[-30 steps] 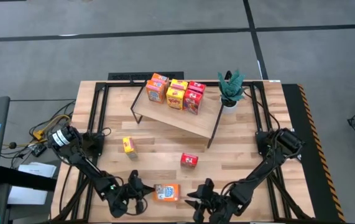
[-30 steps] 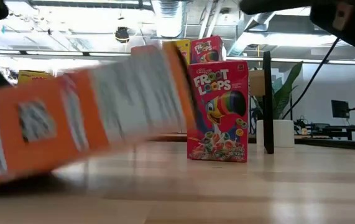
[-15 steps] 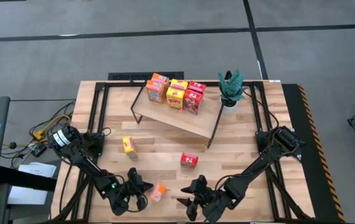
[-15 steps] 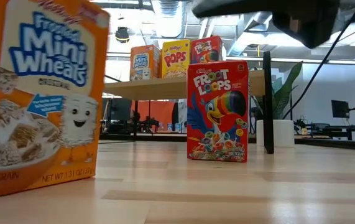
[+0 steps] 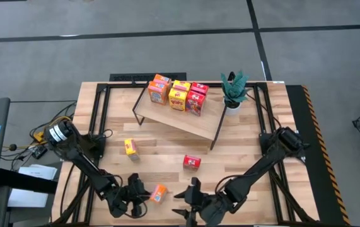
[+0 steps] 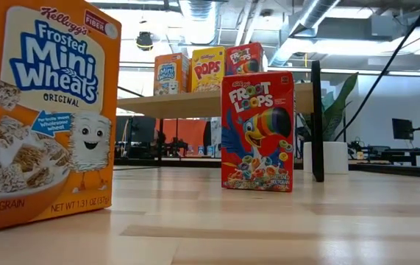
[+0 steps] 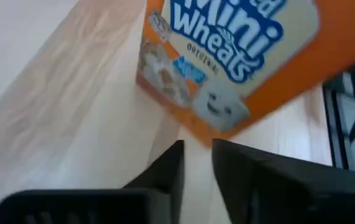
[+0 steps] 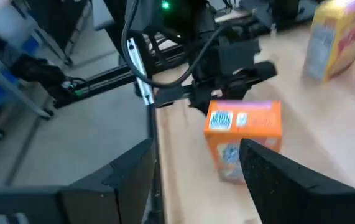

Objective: Stack cereal on shelf
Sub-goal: Put the orange cereal box on the shelf

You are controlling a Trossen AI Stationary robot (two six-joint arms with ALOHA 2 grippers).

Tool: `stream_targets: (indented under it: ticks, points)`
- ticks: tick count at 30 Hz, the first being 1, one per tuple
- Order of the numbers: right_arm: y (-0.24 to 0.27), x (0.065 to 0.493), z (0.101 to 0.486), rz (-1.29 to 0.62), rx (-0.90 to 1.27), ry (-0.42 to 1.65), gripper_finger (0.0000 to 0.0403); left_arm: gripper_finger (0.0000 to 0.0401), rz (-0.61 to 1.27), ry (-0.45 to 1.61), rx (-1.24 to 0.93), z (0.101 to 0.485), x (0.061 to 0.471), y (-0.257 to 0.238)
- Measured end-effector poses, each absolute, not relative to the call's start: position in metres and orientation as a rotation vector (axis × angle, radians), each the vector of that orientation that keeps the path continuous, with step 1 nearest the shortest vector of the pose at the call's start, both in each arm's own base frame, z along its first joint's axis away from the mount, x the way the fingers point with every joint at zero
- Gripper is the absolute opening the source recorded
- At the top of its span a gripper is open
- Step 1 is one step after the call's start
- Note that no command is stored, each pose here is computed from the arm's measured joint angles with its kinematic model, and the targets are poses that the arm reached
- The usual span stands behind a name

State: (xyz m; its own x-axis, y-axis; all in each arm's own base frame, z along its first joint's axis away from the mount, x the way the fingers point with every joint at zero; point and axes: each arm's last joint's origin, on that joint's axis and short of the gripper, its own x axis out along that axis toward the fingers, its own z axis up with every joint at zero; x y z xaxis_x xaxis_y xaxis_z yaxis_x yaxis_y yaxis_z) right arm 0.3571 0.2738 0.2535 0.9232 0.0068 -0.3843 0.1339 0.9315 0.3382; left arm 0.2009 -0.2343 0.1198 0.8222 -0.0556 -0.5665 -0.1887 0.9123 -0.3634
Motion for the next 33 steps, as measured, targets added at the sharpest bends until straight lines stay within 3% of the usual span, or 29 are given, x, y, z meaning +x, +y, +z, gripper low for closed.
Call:
stream_targets:
  ticks: [10,15,23,33]
  points:
    - [0.260,0.361,0.291,-0.095,0.211,0.563,0.0266,0.0234,0.090,0.714,-0.445,0.194,0.166,-0.192]
    - [0.255,0.352,0.290,-0.142,0.137,0.683,0.0266,0.0290,0.128,0.721,-0.597,0.233,0.143,-0.155]
    - [0.255,0.355,0.295,0.082,-0.182,0.697,0.0266,0.0306,0.138,0.642,-0.722,0.259,0.125,-0.127]
    - [0.195,0.400,0.302,0.407,-0.333,0.688,0.0266,0.0307,0.189,0.656,-0.721,0.251,0.130,-0.133]
